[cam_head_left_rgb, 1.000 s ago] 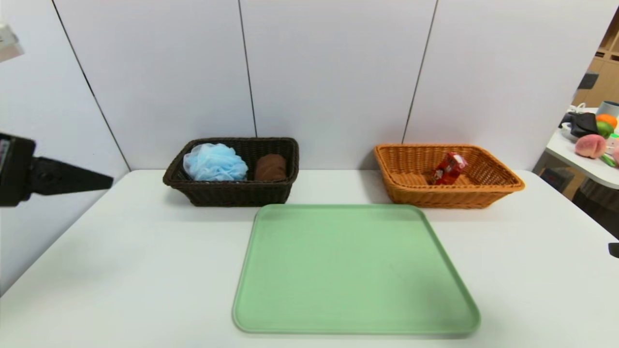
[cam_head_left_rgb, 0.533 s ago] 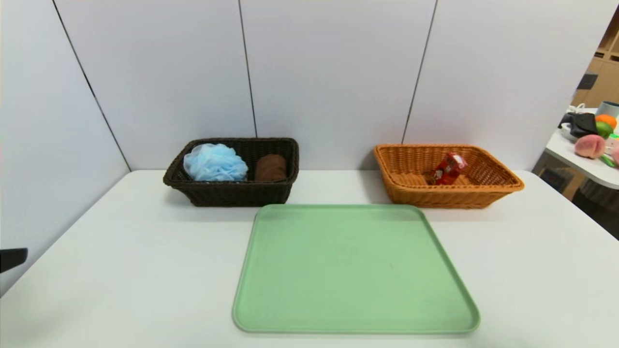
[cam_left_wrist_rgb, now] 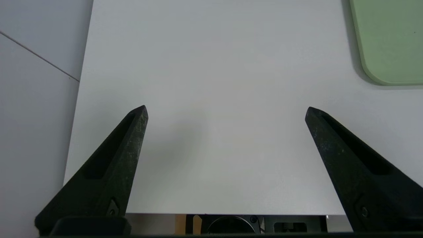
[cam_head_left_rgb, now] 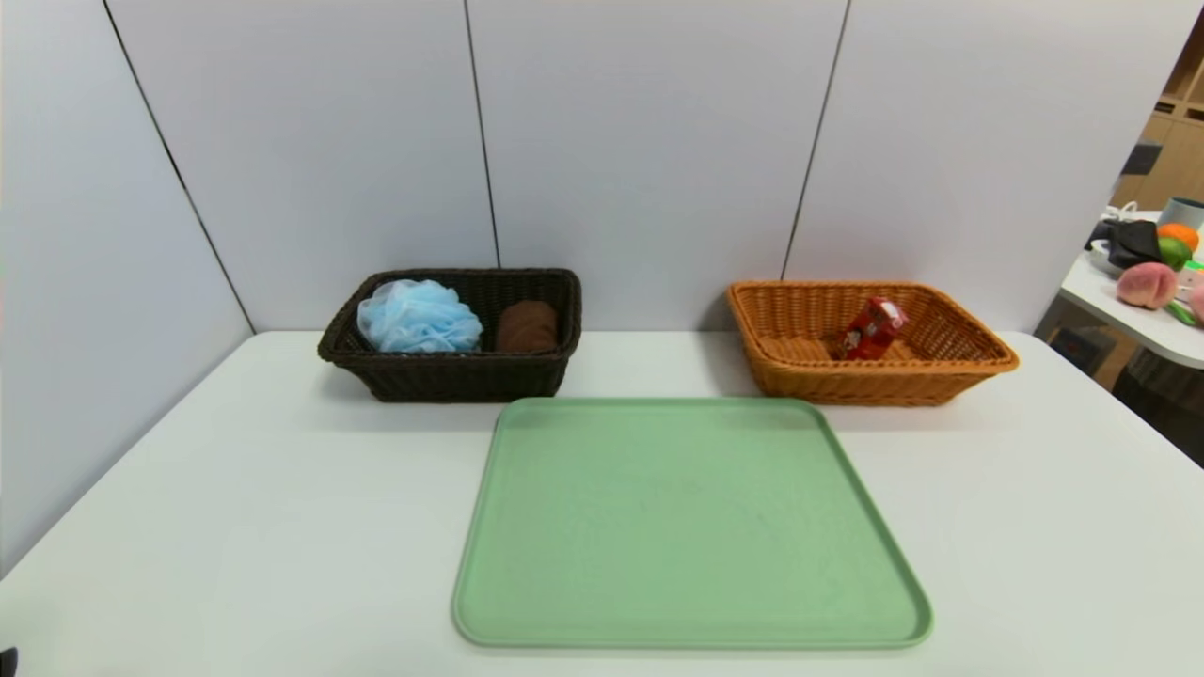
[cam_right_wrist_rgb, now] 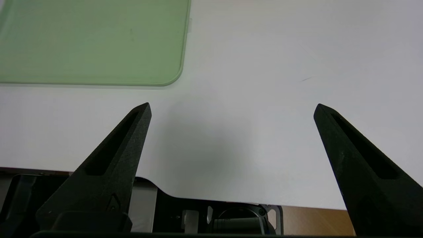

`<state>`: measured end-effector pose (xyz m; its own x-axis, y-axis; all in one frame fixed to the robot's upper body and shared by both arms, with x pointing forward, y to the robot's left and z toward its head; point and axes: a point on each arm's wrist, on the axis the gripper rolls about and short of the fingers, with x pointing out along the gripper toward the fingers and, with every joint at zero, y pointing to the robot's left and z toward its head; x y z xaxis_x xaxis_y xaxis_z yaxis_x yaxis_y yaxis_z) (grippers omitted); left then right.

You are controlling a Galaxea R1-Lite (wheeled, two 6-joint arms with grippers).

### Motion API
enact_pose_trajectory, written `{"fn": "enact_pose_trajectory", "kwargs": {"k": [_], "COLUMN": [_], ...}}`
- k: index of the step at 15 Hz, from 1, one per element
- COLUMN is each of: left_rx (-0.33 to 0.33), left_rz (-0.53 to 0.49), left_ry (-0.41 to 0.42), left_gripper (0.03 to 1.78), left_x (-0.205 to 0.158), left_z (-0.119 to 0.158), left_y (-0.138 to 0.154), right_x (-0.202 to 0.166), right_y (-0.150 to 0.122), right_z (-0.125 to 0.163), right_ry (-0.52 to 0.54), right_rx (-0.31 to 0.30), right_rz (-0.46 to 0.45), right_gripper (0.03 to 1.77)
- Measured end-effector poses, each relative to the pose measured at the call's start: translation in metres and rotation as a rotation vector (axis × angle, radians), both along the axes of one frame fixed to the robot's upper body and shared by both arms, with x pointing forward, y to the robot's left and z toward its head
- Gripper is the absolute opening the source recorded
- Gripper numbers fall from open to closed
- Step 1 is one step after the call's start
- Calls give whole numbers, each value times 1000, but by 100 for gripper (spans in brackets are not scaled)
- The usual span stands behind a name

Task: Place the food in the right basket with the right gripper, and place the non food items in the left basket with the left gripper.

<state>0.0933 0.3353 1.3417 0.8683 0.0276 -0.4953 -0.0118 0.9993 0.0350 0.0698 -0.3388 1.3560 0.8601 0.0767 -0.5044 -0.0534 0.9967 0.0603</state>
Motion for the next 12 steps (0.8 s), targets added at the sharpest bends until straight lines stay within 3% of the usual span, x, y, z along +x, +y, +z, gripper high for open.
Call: {"fn": "enact_pose_trajectory", "kwargs": {"k": [4,7,12], "left_rx": [-24,-38,-60], "left_rz": [-25,-56,-103], "left_ry": [-27,-94,-216], "left_gripper": [169,169,169], "left_x": [-24,-36,-41], "left_z": [-30,-50,-69], "left_y": [0,0,-1], "right_x": [-20,-36,-54], "right_y": [0,-1,0], "right_z": [-19,-38,-43], "right_ry": [-35,-74,-231], "right_rx": [-10,-27,-10], "right_rz": [10,9,46], "right_gripper": [170,170,170]}}
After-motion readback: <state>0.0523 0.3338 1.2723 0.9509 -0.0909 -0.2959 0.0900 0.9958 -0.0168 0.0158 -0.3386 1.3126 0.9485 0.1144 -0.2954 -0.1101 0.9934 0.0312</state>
